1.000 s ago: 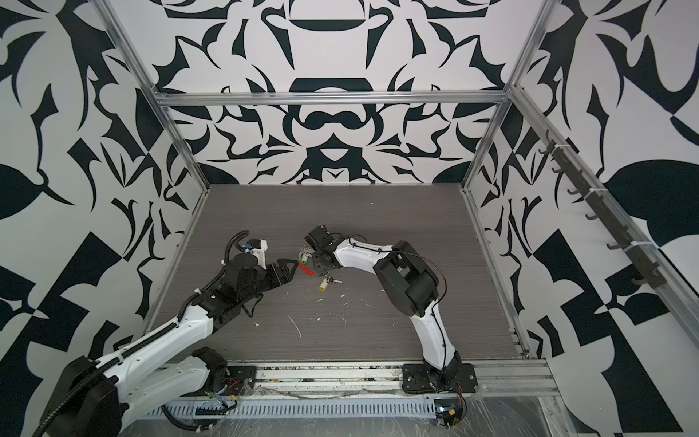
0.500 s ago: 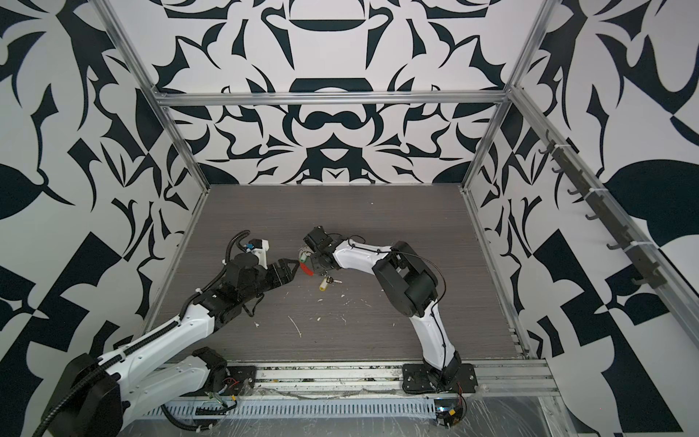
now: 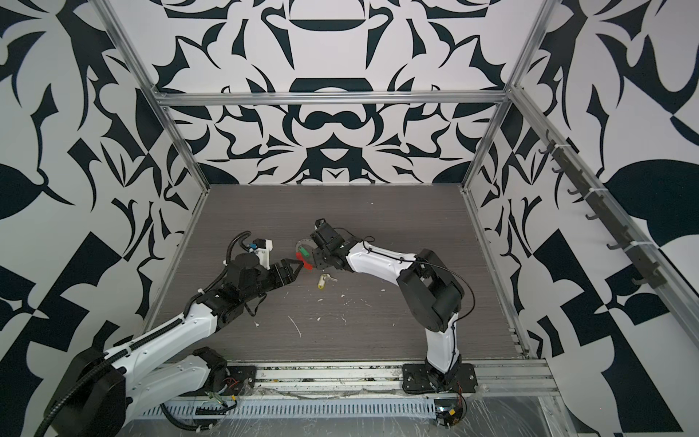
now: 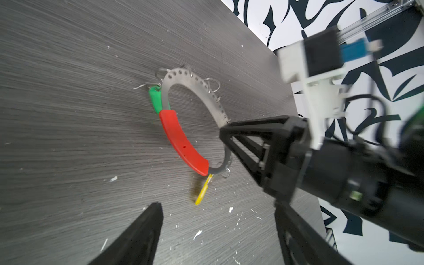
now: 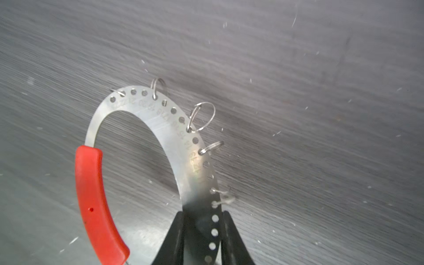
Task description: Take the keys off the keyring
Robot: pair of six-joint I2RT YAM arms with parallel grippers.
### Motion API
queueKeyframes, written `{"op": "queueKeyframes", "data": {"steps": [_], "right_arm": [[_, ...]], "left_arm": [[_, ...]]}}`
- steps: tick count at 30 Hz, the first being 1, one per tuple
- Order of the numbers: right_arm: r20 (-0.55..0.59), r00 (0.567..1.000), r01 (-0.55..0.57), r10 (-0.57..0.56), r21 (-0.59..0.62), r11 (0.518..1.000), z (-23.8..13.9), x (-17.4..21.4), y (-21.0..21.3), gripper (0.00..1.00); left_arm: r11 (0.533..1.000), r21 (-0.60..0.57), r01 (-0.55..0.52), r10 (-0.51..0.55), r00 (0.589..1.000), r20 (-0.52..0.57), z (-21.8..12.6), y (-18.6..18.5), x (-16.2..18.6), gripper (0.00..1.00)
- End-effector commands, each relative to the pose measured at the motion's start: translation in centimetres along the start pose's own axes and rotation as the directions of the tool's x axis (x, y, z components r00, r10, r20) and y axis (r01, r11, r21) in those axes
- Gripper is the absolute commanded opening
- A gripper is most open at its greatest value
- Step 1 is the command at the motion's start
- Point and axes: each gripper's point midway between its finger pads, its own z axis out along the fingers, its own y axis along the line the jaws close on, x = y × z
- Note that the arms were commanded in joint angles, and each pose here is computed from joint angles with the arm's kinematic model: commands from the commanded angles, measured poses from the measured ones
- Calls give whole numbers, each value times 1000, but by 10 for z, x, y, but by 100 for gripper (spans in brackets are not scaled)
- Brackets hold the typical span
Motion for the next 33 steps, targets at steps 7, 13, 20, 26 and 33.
{"op": "queueKeyframes", "data": {"steps": [7, 13, 20, 26, 33], "right_arm": [[118, 993, 1, 8, -79, 997, -54, -29, 12, 20], [145, 989, -7, 24, -116, 993, -72, -34, 19, 20], [163, 986, -1, 26, -149, 989, -85, -38, 29, 21], [172, 985, 4, 27, -178, 984, -93, -40, 37, 20], [196, 979, -9, 49, -196, 981, -104, -46, 39, 22]], "left_arm": [[995, 86, 55, -57, 998, 14, 8, -13, -13, 74], [985, 148, 90, -96, 995, 38, 14, -25, -27, 71], [972, 209, 103, -117, 992, 55, 18, -39, -37, 62], [963, 241, 118, -142, 986, 84, 15, -47, -46, 42], [948, 280, 149, -181, 979, 93, 6, -58, -54, 19]]}}
